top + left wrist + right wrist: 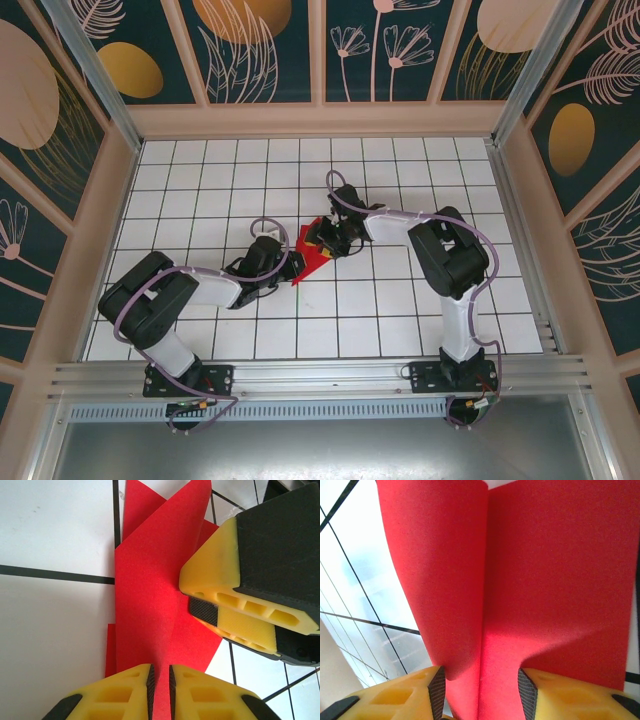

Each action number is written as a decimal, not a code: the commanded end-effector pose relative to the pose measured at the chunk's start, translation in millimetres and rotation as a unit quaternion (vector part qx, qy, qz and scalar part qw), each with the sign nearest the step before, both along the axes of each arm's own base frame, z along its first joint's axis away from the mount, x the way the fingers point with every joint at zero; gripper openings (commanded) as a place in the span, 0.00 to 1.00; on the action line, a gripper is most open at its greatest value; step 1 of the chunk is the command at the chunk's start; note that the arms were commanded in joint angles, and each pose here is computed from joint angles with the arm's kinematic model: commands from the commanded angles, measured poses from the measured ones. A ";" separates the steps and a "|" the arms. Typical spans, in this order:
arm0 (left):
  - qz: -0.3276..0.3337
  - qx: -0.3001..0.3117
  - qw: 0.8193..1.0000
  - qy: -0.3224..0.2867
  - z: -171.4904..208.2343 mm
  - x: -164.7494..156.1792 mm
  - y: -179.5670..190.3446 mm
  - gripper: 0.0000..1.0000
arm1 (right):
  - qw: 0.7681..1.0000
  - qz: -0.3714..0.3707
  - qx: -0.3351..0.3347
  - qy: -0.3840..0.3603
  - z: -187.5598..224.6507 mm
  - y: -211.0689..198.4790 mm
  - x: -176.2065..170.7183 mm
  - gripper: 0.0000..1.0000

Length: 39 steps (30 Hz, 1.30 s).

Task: Fold a paper plane with a square sheet of paper (pick it up from the middle)
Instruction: Fourth fold the wing at the center of the table.

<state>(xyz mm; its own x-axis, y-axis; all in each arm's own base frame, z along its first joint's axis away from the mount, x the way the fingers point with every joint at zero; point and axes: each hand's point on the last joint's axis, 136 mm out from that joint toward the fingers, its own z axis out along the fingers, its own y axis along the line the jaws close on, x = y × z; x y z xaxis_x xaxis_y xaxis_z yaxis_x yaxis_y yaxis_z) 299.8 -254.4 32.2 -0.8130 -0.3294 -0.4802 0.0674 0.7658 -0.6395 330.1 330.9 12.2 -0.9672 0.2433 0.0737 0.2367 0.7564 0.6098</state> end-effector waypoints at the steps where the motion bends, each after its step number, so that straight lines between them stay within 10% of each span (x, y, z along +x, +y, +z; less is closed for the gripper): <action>1: 0.005 0.013 1.000 0.001 -4.7 4.3 3.4 0.20 | 0.963 -0.020 -0.236 0.131 -136.4 -94.7 -71.2 0.48; 39: 0.003 0.031 0.999 0.022 -20.2 2.1 4.5 0.16 | 0.942 -0.027 -0.298 0.154 -158.0 -116.4 -86.4 0.35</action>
<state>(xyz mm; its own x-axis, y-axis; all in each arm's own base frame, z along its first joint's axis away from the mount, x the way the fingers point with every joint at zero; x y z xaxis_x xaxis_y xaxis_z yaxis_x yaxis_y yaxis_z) 300.6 -254.4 20.6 -0.8246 -0.3203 -0.4662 0.0490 0.7807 -0.6230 327.9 327.5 4.0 -0.9606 0.2617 0.0939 0.2692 0.7908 0.5496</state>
